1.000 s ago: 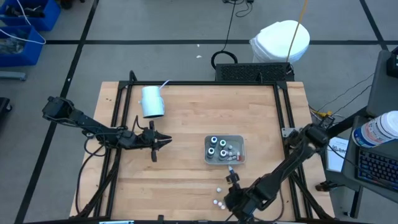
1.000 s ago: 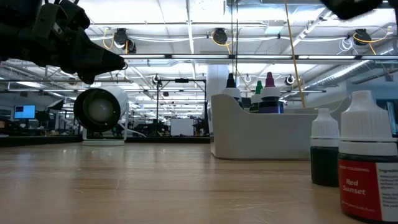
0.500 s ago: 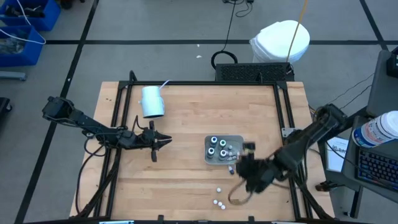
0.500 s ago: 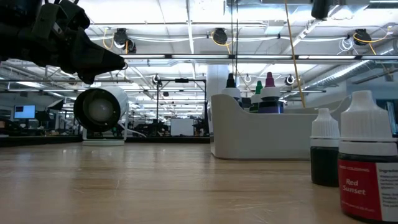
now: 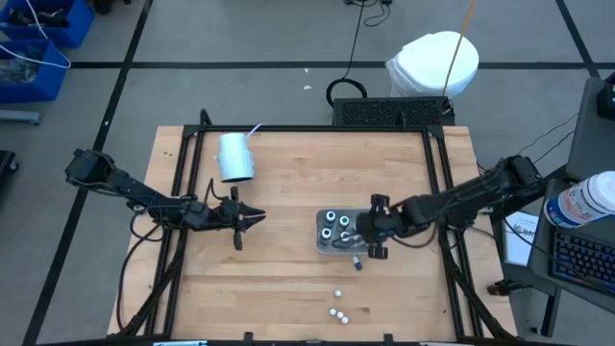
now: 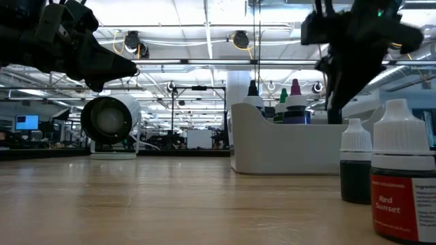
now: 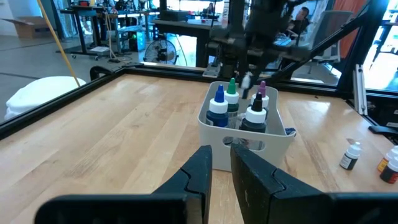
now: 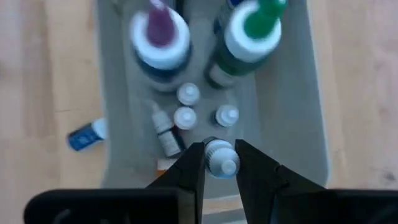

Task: Pick & Place food coloring
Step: Put the small purple food coloring bottle into the gray bin

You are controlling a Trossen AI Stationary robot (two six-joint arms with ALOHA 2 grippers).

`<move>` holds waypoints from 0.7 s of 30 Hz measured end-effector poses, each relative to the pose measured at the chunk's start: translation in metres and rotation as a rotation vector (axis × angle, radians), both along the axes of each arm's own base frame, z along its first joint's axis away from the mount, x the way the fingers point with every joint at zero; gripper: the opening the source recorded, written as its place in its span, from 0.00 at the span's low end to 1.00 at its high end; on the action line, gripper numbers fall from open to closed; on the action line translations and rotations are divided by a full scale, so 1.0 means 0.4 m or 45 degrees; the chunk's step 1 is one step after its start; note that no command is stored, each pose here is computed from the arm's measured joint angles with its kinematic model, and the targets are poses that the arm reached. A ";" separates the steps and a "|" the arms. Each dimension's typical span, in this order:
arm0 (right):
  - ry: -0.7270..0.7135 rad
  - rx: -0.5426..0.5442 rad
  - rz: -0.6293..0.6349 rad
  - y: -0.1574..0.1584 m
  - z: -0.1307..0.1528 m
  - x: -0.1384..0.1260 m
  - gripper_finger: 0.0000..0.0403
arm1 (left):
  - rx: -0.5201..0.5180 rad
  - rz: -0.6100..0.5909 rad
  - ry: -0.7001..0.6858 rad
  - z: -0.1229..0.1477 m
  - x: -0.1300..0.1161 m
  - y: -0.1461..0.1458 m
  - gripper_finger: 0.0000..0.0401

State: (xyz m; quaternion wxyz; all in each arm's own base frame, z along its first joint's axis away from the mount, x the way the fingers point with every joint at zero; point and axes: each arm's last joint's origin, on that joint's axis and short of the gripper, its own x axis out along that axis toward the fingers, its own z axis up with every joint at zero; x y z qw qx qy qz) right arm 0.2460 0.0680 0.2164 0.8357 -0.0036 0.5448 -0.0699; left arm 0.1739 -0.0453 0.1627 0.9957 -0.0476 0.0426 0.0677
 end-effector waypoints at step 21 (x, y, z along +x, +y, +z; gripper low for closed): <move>0.008 0.049 -0.029 -0.038 -0.099 0.015 0.15 | 0.002 0.000 0.001 0.000 0.000 0.000 0.17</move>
